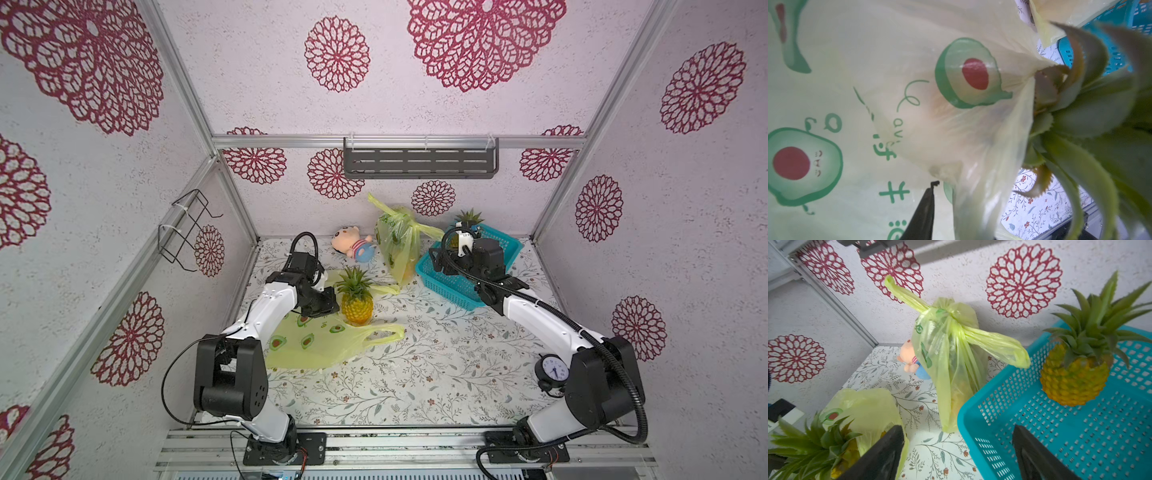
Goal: Place the pineapple into a plastic bag & tie a knot
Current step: Pick up the pineapple from the basket.
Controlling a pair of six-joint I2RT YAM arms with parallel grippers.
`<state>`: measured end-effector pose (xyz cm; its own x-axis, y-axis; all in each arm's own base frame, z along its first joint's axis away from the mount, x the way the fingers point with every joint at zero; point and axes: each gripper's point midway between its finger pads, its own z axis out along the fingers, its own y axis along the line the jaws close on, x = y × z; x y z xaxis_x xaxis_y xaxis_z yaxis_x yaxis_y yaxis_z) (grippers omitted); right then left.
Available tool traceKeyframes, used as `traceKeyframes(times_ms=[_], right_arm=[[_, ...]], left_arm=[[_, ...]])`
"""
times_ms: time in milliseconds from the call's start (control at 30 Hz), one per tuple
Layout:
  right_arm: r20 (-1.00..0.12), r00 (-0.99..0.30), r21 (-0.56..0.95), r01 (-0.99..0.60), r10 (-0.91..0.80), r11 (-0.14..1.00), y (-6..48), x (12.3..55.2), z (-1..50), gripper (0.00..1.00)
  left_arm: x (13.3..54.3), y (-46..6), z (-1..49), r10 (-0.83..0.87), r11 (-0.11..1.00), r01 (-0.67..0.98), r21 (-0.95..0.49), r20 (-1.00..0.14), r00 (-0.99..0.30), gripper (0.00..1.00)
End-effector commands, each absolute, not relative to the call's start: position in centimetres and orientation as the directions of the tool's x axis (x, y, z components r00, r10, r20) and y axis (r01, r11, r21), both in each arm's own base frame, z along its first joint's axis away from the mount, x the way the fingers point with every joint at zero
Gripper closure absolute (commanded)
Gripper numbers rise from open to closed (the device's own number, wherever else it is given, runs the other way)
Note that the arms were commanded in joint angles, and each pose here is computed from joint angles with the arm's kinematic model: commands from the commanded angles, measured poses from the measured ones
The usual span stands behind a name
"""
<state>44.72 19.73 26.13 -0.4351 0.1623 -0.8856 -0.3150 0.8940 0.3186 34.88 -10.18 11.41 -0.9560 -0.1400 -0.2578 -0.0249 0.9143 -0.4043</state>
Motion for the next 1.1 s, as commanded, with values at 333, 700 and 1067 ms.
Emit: traceKeyframes(times_ms=[333, 700, 1067], right_arm=[[-0.824, -0.490, 0.370, -0.083, 0.285, 0.925, 14.4, 48.7, 26.2, 0.15], [-0.840, -0.461, 0.319, 0.003, 0.284, 0.948, 10.1, 53.7, 26.3, 0.14], [-0.870, -0.453, 0.194, 0.049, 0.195, 0.980, 7.9, 58.8, 25.3, 0.09]], left_arm=[[34.6, -11.3, 13.9, -0.225, 0.853, -0.020, -0.522, -0.332, -0.916, 0.78], [34.1, -10.4, 13.9, -0.208, 0.883, -0.026, -0.468, -0.341, -0.917, 1.00], [33.4, -9.9, 13.7, -0.205, 0.893, -0.032, -0.449, -0.342, -0.917, 1.00]])
